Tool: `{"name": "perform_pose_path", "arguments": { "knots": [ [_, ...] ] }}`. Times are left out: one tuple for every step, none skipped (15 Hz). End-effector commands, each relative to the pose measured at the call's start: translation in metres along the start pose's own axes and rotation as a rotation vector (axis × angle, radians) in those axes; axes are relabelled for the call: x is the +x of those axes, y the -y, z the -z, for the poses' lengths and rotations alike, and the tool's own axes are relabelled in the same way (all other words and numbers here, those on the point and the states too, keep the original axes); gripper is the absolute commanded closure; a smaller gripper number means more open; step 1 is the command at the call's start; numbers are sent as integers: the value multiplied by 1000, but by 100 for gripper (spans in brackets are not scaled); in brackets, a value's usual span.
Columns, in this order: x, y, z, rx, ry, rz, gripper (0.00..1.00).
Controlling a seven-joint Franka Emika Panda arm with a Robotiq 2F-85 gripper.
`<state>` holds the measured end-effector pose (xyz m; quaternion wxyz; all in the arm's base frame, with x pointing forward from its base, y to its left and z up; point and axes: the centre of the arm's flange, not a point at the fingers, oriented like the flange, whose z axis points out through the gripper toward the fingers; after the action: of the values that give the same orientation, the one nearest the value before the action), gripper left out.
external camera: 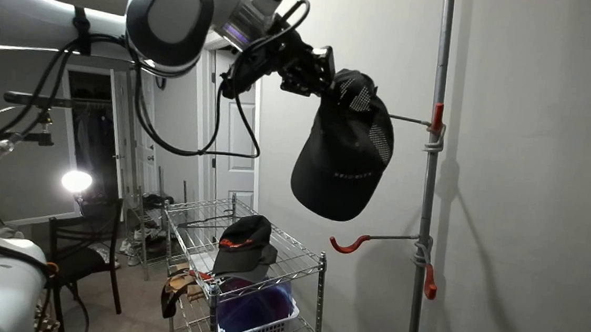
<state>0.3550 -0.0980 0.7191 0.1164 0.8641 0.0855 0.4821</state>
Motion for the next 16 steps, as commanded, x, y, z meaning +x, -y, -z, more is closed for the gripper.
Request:
{"name": "perform_pose_path", "arguments": {
  "knots": [
    [-20,37,25,47,64,83,95],
    [-23,46,27,68,85,102,95],
    [-25,57,29,87,105,121,95],
    [-28,67,30,113,129,145,96],
    [-32,81,30,148,153,170,95],
    [-35,94,31,170,174,196,95],
    [-41,108,30,198,194,228,95],
    [-44,122,29,225,213,259,95],
    [-50,135,28,245,229,292,95],
    [-55,149,25,271,245,327,96],
    [-60,163,21,287,261,359,95],
    [-64,177,18,300,276,388,96],
    [-66,191,14,313,293,413,96],
    [-69,205,11,322,305,436,95],
    [-70,221,9,329,316,461,96],
    [-73,238,8,332,325,490,96]
  ]
}}
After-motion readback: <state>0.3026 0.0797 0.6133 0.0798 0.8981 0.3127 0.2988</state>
